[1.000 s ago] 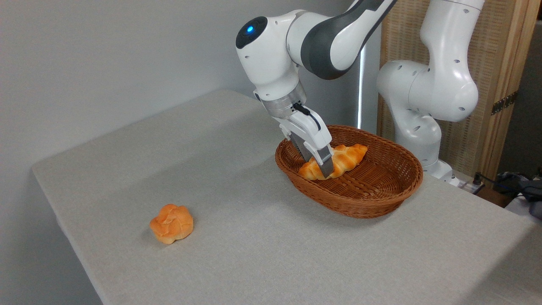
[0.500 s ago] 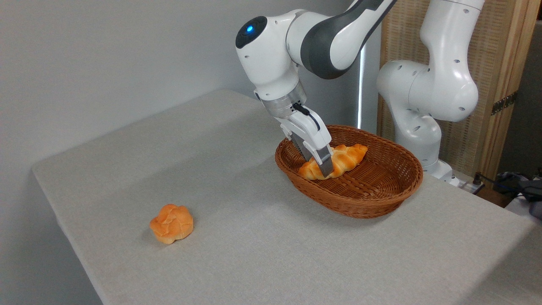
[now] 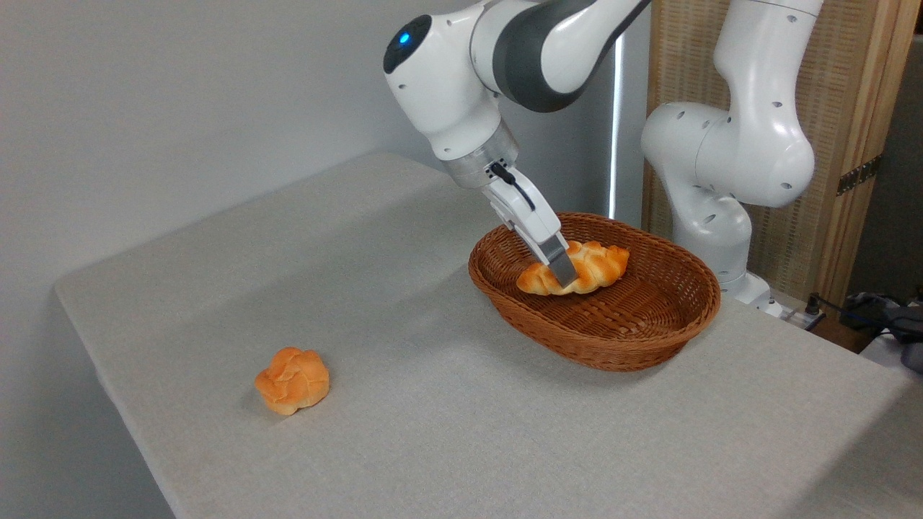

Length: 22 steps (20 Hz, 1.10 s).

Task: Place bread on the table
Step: 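Lift the braided roll out of the basket and carry it beside the round bun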

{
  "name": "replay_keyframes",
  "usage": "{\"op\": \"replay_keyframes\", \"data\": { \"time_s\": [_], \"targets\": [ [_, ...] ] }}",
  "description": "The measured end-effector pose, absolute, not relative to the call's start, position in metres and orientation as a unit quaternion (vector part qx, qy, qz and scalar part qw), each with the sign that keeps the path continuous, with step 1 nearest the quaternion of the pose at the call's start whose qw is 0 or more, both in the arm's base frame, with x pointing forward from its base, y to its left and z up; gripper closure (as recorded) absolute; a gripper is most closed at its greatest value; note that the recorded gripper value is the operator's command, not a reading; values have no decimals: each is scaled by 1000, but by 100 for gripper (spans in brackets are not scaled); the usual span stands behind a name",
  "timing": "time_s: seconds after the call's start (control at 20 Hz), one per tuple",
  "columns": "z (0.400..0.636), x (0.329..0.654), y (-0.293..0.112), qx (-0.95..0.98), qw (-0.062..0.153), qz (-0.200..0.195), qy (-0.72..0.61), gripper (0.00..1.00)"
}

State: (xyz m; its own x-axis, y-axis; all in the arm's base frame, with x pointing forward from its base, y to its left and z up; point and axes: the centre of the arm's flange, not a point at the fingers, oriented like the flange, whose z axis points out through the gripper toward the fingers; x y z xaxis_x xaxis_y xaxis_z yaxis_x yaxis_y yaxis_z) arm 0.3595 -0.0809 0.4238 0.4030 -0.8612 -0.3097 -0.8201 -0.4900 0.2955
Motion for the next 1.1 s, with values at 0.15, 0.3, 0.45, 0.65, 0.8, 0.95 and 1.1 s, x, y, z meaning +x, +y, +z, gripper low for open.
{"op": "replay_keyframes", "data": {
  "time_s": [0.15,0.3,0.45,0.65,0.8,0.95,1.1],
  "targets": [
    [432,369,-83,831,50,-218,-509,57],
    [446,378,-83,831,51,-211,-512,58],
    [459,387,-84,833,49,-201,-514,58],
    [490,408,-71,848,51,-163,-502,58],
    [525,426,-59,861,51,-122,-491,58],
    [553,450,-47,870,45,-91,-482,58],
    [558,484,-27,883,40,-61,-464,58]
  ]
}}
